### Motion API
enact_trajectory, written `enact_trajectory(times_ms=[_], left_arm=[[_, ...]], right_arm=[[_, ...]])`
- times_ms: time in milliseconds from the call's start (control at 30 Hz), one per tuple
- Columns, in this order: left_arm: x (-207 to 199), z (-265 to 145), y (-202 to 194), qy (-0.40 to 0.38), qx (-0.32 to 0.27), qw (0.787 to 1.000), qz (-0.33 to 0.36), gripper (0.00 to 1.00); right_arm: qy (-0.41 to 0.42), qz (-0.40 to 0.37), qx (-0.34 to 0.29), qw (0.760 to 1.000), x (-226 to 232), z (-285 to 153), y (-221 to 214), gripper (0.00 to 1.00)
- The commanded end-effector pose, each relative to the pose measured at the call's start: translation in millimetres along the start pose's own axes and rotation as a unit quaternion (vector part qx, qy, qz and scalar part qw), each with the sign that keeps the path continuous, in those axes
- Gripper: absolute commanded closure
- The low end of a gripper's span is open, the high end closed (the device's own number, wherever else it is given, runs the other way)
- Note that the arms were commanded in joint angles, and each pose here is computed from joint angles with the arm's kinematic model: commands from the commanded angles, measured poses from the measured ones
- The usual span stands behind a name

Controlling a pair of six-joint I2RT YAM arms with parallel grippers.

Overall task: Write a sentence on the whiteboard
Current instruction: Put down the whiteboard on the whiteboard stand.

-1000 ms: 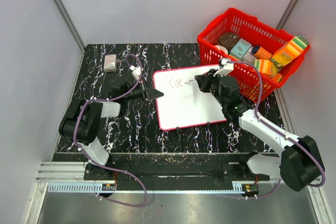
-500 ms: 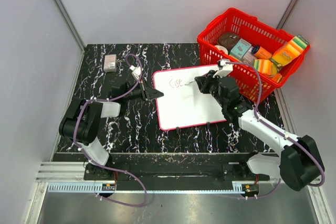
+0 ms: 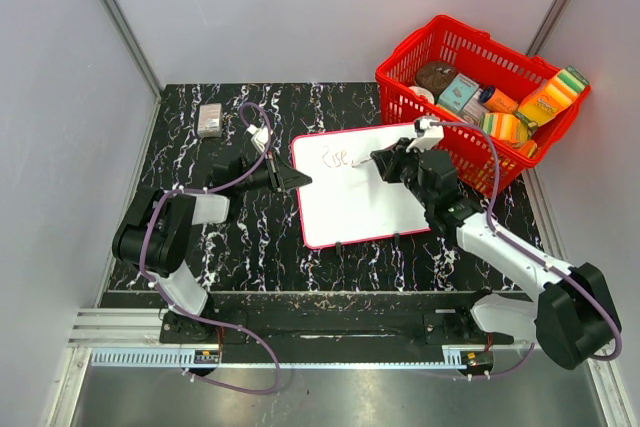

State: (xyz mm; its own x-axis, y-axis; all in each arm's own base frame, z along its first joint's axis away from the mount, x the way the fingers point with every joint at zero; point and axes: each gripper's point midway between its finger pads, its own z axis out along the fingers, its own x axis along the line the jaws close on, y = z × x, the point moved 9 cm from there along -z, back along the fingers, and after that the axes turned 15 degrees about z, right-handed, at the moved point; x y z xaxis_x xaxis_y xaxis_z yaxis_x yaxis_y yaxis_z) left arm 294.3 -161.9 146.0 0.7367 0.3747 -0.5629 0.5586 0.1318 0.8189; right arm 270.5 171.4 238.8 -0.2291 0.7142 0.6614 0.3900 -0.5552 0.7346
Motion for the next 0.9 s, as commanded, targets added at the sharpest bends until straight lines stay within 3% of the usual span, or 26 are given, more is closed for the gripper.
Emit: enact_trajectory(times_ms=[0, 333, 867], left_arm=[[-7.4, 3.7, 7.7, -0.016, -0.007, 0.998, 0.064, 1.0], [-7.6, 3.3, 7.5, -0.015, -0.008, 0.998, 0.065, 1.0], [-7.9, 2.7, 7.4, -0.012, -0.008, 0.998, 0.067, 1.0]], right_arm=[[0.036, 0.003, -0.03, 0.999, 11.8, -17.4, 13.1, 1.0], [0.043, 0.011, -0.081, 0.996, 18.2, -40.7, 32.0, 1.0], [0.044, 0.013, -0.054, 0.997, 12.2, -36.8, 41.2, 1.0]])
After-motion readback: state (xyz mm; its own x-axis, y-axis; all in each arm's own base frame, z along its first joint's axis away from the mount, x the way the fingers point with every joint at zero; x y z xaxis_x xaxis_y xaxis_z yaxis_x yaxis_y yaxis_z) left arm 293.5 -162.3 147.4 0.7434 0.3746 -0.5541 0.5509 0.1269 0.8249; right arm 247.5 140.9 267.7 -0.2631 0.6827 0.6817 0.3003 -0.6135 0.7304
